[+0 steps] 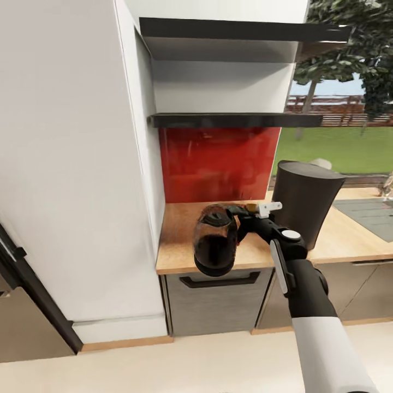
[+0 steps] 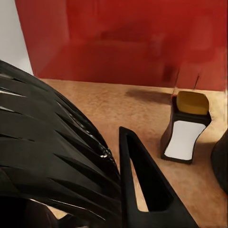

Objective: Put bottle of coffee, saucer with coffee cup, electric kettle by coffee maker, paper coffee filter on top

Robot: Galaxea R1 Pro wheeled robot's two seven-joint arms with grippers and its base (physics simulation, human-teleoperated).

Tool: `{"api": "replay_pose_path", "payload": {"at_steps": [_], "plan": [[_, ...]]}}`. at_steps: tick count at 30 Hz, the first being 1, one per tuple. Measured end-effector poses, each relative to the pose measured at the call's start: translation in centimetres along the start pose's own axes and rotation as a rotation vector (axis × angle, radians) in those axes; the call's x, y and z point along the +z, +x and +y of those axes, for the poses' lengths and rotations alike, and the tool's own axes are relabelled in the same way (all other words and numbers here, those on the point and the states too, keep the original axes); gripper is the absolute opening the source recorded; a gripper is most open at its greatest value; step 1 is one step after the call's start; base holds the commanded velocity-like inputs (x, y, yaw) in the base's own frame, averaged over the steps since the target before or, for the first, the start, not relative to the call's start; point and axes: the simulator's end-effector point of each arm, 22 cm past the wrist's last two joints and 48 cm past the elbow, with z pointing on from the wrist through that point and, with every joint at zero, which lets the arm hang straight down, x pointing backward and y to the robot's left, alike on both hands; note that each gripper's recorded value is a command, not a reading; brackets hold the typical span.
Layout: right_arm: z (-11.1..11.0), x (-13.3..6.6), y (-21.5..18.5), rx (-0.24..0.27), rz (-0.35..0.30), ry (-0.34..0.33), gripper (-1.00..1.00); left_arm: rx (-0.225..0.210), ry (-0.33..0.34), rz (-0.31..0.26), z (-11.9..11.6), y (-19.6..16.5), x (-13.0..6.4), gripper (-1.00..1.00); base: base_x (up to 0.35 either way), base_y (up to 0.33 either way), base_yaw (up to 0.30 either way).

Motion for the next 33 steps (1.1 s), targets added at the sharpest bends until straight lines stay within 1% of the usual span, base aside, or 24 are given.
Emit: {"api": "replay_pose_path", "payload": {"at_steps": [6,16,33], "plan": [[0.07,-0.04,-0.14,0.005,-0.004,-0.003,-1.00,0.000,-0.001,-0.001,0.05,-0.03,0.01,1.00,0.000,0.000,-0.246],[0.30,0.03,0.02,0.007,0.000,-0.010,-1.00,0.000,-0.001,-0.002,0.06,-0.04,0.01,1.00,0.000,0.000,-0.046],[0.30,0.01,0.03,0.006,0.001,-0.010,-1.00,-0.001,0.000,-0.004,0.01,-0.12,0.03,1.00,0.000,0.000,-0.282]]}}
